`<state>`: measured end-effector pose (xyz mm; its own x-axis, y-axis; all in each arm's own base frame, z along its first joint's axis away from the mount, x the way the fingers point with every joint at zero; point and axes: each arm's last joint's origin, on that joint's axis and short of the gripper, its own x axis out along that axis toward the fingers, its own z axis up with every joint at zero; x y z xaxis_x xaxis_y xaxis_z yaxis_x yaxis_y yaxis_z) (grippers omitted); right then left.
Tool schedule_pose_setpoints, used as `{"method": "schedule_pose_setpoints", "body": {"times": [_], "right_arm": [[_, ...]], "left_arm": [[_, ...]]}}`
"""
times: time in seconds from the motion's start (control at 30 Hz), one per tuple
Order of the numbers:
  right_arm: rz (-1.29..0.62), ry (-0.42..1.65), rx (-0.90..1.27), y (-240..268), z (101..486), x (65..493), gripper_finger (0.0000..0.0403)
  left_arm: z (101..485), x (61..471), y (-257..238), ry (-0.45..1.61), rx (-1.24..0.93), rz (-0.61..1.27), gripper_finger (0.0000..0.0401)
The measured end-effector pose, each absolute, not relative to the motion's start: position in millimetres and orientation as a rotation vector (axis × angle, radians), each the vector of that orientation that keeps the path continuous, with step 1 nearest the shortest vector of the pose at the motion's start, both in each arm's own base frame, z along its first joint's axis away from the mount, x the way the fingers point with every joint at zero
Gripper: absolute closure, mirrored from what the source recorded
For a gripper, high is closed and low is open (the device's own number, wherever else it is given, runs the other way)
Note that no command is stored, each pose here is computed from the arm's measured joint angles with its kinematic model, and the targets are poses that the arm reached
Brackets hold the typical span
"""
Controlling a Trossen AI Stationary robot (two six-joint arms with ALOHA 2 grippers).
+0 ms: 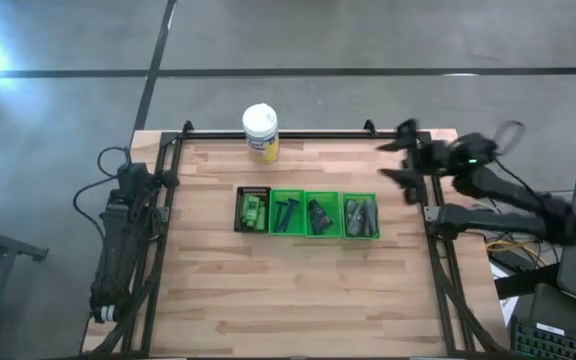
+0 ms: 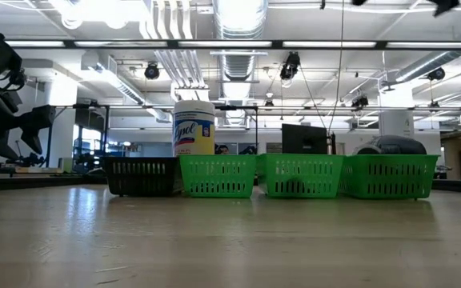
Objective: Pick & Place Travel size toiletries
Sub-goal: Return to Home Position
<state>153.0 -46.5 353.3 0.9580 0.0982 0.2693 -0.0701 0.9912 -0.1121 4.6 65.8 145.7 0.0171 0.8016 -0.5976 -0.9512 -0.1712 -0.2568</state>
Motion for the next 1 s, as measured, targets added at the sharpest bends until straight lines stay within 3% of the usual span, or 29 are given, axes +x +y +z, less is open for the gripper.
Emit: {"method": "schedule_pose_setpoints", "body": {"times": [0.07, 0.17, 0.4, 0.53, 0.8, 1.0], "right_arm": [[0.089, -0.324, -0.222, -53.9, 349.6, 127.9, 0.0173], [-0.067, -0.329, -0.335, -59.4, 349.0, 93.1, 0.0179], [-0.73, -0.273, -0.405, -51.1, 354.1, 35.4, 0.0189], [-0.999, -0.141, -0.403, -51.4, 341.2, 23.2, 0.0194], [-1.178, -0.184, -0.498, -70.6, 286.2, 20.7, 0.0204], [-1.465, -0.268, -0.269, -95.1, 229.8, 16.6, 0.0211]], "left_arm": [[145.6, 4.6, 65.9, 0.263, -0.75, 1.582, 0.0172], [145.5, 4.6, 65.9, 0.264, -0.751, 1.582, 0.0172], [145.3, 4.6, 66.0, 0.266, -0.753, 1.582, 0.0172], [145.2, 4.6, 66.1, 0.268, -0.754, 1.582, 0.0172], [145.2, 4.6, 66.1, 0.268, -0.754, 1.582, 0.0172], [145.2, 4.6, 66.1, 0.268, -0.754, 1.582, 0.0172]]}}
